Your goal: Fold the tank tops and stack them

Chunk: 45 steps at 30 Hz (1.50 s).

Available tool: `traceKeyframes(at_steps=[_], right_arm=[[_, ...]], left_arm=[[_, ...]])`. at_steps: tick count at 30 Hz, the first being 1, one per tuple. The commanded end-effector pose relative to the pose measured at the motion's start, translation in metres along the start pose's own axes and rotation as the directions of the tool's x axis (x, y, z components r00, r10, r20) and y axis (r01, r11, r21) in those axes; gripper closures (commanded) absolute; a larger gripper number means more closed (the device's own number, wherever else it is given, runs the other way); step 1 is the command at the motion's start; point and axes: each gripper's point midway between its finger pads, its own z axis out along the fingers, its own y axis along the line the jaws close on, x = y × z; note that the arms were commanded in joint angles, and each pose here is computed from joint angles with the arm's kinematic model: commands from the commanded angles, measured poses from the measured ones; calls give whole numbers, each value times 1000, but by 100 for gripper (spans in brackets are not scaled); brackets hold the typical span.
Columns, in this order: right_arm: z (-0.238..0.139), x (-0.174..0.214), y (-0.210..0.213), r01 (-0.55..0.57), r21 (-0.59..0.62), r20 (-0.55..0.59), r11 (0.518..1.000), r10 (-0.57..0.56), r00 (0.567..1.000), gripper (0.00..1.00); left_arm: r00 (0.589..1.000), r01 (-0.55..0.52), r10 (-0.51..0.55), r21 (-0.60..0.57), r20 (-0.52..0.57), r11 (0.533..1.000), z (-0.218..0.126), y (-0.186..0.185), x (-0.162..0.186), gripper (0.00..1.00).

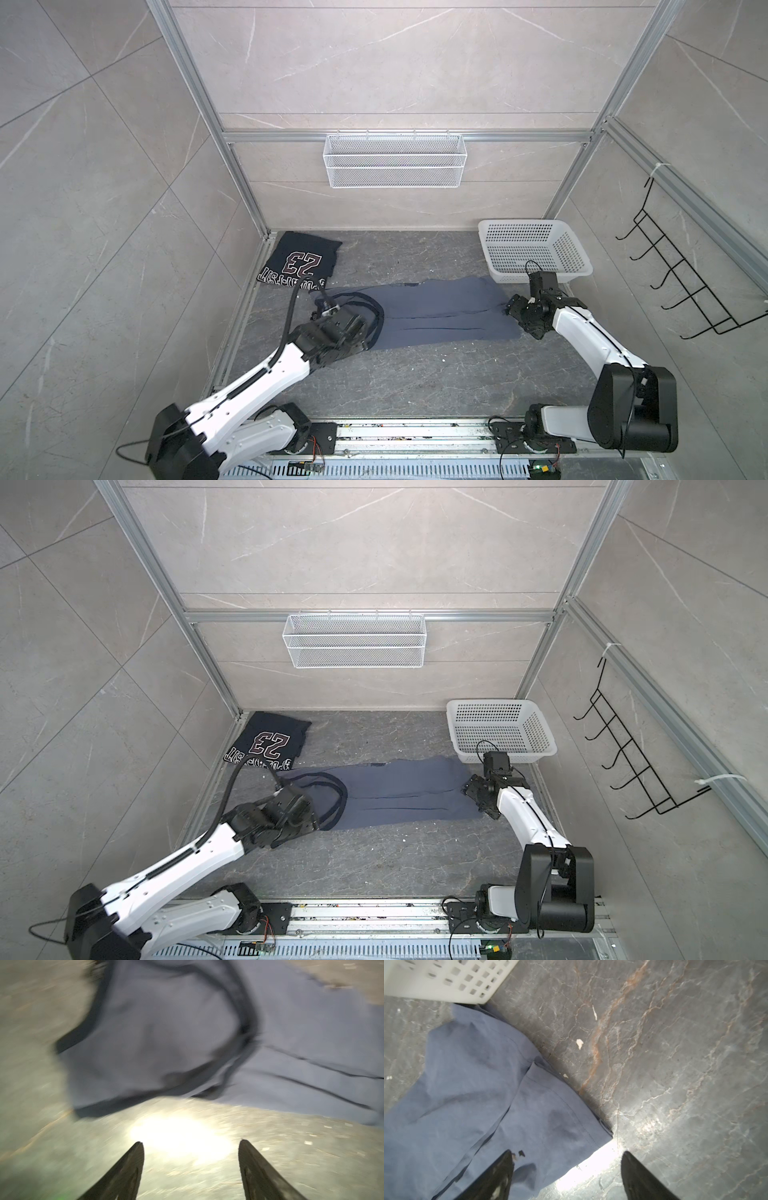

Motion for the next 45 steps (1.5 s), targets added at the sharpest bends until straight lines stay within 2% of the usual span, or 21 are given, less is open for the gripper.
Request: traceKeyframes(at_steps=[1,4,9,14,19,22,27,36,40,45], right_arm=[[3,12,-2,26,-10,-40,1000,-26,999,18],[6,13,2,25,-25,-54,999,-26,998,18],[7,14,7,23,-46,-69,999,-26,997,18],[9,17,9,27,-60,-82,998,-32,996,18],[14,22,9,27,-68,-107,997,-35,994,18],[16,23,9,27,-68,-112,997,-34,993,18],[18,24,9,26,-63,-118,998,-33,992,18],[19,25,8,28,-59,-124,998,-35,992,19],[19,24,7,28,-54,-124,998,-35,992,19],[16,22,9,38,-59,-119,998,-45,992,19]], left_arm=[[990,139,-134,-250,37,958,-8,82,21,27],[973,232,-225,-247,58,941,0,102,30,28],[940,341,-331,-205,85,917,31,112,31,28],[948,315,-311,-66,59,947,57,89,13,32],[945,327,-325,-88,40,941,67,94,7,37],[944,330,-330,-56,16,942,75,88,7,41],[941,338,-337,-63,18,939,80,92,3,55],[962,274,-274,-60,-2,960,80,81,-13,78],[967,254,-253,-33,21,967,68,70,-31,84],[966,257,-257,-98,5,962,56,71,-47,92]])
